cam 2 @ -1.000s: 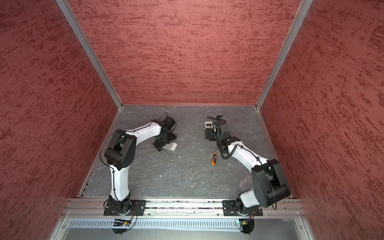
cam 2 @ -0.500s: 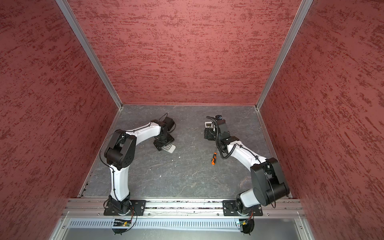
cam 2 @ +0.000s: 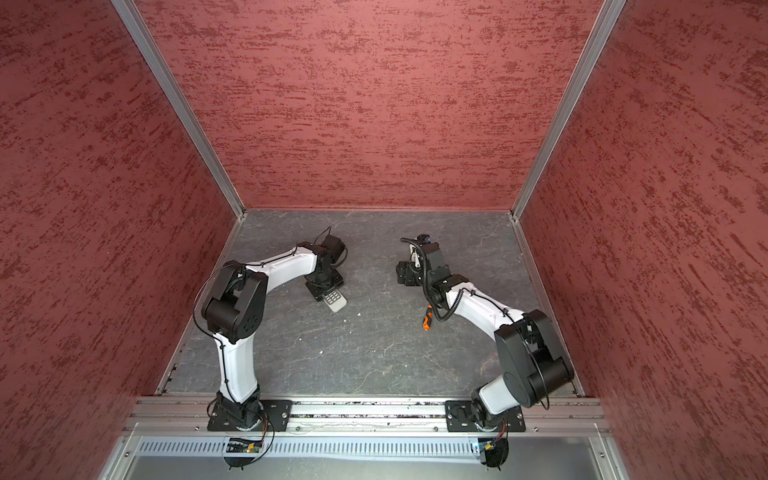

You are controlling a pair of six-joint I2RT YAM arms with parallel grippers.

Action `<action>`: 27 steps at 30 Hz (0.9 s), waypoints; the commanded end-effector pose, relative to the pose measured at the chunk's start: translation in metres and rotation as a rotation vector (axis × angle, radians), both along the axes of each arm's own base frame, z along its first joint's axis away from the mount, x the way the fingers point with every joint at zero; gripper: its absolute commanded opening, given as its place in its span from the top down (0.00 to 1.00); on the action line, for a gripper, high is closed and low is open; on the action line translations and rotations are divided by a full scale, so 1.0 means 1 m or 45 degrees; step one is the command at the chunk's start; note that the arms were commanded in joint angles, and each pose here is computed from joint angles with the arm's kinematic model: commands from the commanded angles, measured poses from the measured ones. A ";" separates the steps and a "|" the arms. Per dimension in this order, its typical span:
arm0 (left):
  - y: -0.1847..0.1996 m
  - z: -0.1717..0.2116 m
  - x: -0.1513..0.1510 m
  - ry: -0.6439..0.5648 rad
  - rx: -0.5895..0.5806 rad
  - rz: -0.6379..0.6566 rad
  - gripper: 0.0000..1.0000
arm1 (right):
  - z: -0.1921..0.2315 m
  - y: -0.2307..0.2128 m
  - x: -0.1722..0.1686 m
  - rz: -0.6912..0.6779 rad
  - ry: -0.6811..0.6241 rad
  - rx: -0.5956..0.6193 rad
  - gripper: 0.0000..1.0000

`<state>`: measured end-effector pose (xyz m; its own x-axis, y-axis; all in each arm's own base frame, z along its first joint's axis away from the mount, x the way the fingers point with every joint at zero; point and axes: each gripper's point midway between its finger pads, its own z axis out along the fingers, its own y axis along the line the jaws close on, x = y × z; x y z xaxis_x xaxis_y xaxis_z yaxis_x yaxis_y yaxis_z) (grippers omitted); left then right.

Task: Unload the batteries from the remote control
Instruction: 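Lower left gripper and grasp the orange-button remote by its end, then lift the remote with left gripper toward the right gripper while right gripper closes on it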

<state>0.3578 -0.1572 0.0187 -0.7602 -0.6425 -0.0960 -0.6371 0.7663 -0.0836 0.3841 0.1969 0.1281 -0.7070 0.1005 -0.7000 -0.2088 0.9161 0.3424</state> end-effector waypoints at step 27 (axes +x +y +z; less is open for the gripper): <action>-0.066 0.041 0.025 -0.284 -0.481 -0.091 0.57 | -0.020 0.129 -0.027 0.412 0.129 0.377 0.47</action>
